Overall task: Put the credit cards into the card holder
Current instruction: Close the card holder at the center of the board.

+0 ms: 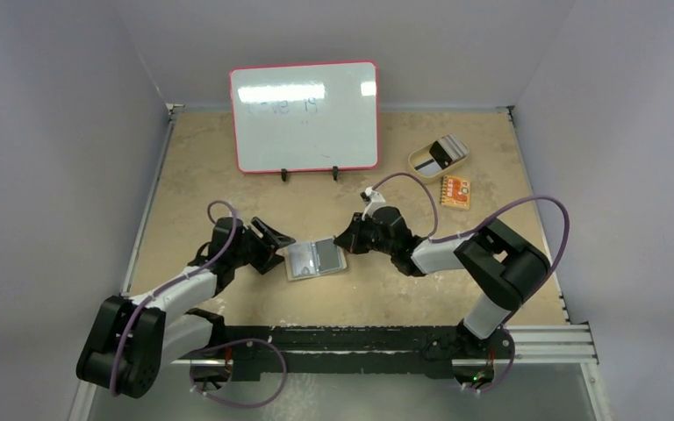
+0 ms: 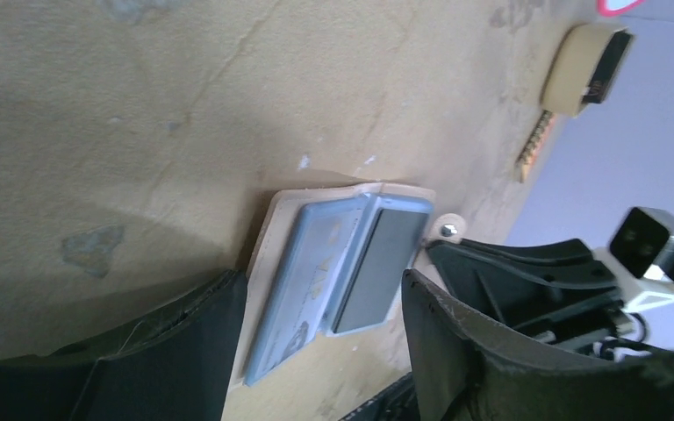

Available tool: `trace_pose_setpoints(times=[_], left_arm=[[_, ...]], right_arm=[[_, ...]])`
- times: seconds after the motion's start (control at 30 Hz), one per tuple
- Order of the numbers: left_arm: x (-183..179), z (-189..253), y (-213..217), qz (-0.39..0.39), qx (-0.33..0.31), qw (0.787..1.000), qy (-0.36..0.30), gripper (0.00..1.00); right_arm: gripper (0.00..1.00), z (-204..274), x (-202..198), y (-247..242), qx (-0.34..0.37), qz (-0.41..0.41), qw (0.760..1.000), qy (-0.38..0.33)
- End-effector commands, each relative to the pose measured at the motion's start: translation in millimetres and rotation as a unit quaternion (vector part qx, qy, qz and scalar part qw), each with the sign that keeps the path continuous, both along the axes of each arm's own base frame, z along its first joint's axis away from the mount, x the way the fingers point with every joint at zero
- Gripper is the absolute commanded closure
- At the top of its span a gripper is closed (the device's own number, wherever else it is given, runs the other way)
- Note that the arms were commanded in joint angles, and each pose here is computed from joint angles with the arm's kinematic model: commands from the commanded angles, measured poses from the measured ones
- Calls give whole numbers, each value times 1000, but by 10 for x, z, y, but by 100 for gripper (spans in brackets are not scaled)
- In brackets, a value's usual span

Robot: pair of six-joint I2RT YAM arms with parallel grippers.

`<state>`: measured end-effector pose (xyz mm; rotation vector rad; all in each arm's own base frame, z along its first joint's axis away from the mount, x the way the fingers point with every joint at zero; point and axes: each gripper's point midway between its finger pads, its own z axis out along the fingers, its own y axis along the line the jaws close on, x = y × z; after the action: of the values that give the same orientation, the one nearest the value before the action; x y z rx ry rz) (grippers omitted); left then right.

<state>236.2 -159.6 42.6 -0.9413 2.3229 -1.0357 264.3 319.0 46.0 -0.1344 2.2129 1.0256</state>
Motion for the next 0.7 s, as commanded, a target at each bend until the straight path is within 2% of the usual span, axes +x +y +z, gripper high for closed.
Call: trace_pose_setpoints(times=[0.0,0.2,0.47,0.67], left_arm=[[151,522,-260,-14,-101,992,-69,36],[202,848,-346,-19,-128,986,-108,38],[217,933,-514,-43,-158,978,-130,43],[250,877,-628,-64,-137,980,-131,54]], right_arm=[[100,60,20,49,22,-1,1000,-13],[100,15,6,41,21,-3,1000,-8],[100,14,-23,136,32,20,999,0],[100,120,53,186,41,21,999,-21]])
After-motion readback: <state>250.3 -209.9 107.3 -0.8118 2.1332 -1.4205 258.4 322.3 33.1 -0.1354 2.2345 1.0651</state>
